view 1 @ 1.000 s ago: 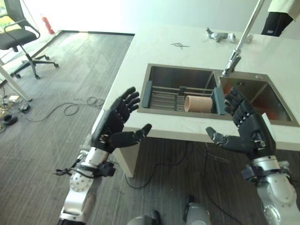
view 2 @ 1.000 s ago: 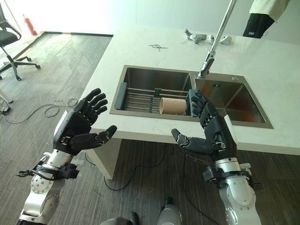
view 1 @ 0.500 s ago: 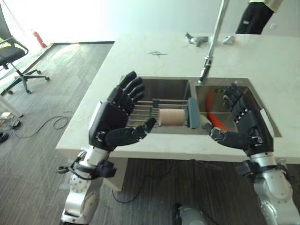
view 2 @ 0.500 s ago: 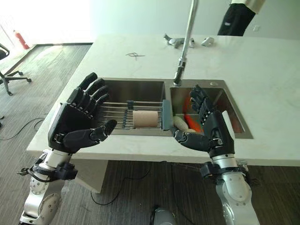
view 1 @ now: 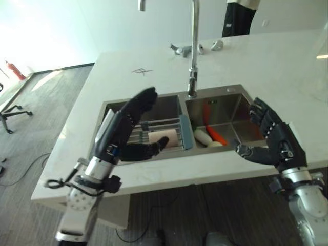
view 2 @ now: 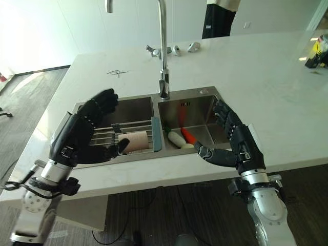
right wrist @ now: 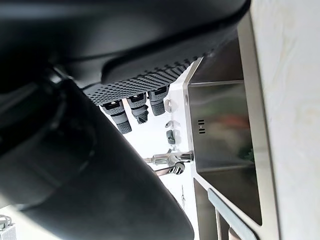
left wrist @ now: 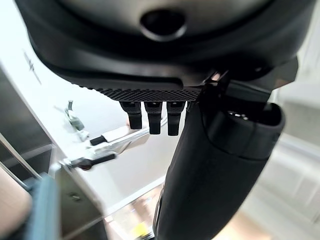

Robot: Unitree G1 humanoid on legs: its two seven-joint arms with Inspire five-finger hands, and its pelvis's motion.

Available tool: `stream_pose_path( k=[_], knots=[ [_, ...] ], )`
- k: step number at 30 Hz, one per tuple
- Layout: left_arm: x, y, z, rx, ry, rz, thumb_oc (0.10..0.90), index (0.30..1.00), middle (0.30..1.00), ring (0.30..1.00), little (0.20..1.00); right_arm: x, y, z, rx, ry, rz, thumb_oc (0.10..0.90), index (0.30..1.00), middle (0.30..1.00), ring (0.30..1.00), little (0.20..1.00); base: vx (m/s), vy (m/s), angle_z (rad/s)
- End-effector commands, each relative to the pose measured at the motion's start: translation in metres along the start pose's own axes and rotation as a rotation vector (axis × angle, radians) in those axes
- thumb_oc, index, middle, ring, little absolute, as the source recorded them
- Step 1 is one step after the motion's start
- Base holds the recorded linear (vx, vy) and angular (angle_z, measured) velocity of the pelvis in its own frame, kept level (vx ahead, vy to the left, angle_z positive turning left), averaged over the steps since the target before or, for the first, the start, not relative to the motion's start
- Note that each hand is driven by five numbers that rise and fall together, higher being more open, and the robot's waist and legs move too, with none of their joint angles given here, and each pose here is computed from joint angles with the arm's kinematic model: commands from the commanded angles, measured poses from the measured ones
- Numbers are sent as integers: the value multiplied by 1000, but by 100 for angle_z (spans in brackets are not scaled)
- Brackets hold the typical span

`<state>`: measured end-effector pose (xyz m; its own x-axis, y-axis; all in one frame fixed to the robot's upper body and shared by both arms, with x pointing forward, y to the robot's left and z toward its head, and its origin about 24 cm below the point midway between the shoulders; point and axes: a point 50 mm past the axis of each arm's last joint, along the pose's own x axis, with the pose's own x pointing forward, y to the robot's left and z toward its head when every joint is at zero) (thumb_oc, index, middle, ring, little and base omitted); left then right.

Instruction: Place the dishes in the dishwasher.

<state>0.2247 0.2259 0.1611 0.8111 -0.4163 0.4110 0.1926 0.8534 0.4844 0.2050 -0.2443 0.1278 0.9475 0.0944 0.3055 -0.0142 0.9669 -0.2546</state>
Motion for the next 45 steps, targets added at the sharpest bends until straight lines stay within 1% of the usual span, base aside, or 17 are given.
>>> stream_pose_path(
  k=[1, 7, 12, 17, 26, 30, 31, 34, 39, 40, 45],
  knots=[
    [13, 18, 34, 127, -222, 82, 800, 900, 900, 900, 900, 23, -5, 47, -35, -287, -9, 800, 900, 900, 900, 900, 53, 98, 6],
    [22, 27, 34, 194, -172, 48, 800, 900, 900, 900, 900, 29, 1, 47, -56, -271, 36, 800, 900, 900, 900, 900, 69, 103, -5],
    [36, 26, 12, 173, -10, 11, 800, 900, 900, 900, 900, 37, 5, 46, -54, -267, 58, 800, 900, 900, 900, 900, 62, 60, -18],
    [44, 33, -3, 142, 58, 15, 800, 900, 900, 900, 900, 40, 6, 42, -55, -263, 92, 800, 900, 900, 900, 900, 39, 48, -17],
    [52, 30, -33, 124, 172, 34, 800, 900, 900, 900, 900, 41, 6, 36, -62, -247, 134, 800, 900, 900, 900, 900, 17, 18, -18],
    [50, 31, -50, 124, 251, 51, 800, 900, 900, 900, 900, 41, 2, 34, -64, -235, 129, 800, 900, 900, 900, 900, 16, 3, -16],
    [47, 33, -61, 120, 294, 83, 800, 900, 900, 900, 900, 40, 1, 33, -65, -232, 131, 800, 900, 900, 900, 900, 23, 5, -13],
    [42, 35, -77, 135, 354, 105, 800, 900, 900, 900, 900, 40, -2, 32, -79, -230, 127, 800, 900, 900, 900, 900, 15, -5, -26],
    [35, 43, -89, 227, 423, 171, 800, 900, 900, 900, 900, 39, -6, 31, -103, -225, 120, 800, 900, 900, 900, 900, -1, -10, -12],
    [32, 45, -95, 258, 463, 179, 800, 900, 900, 900, 900, 38, -8, 31, -112, -220, 120, 800, 900, 900, 900, 900, -4, -5, -9],
    [26, 44, -103, 261, 520, 157, 800, 900, 900, 900, 900, 39, -10, 32, -128, -219, 123, 800, 900, 900, 900, 900, -1, 0, -1]
  ],
)
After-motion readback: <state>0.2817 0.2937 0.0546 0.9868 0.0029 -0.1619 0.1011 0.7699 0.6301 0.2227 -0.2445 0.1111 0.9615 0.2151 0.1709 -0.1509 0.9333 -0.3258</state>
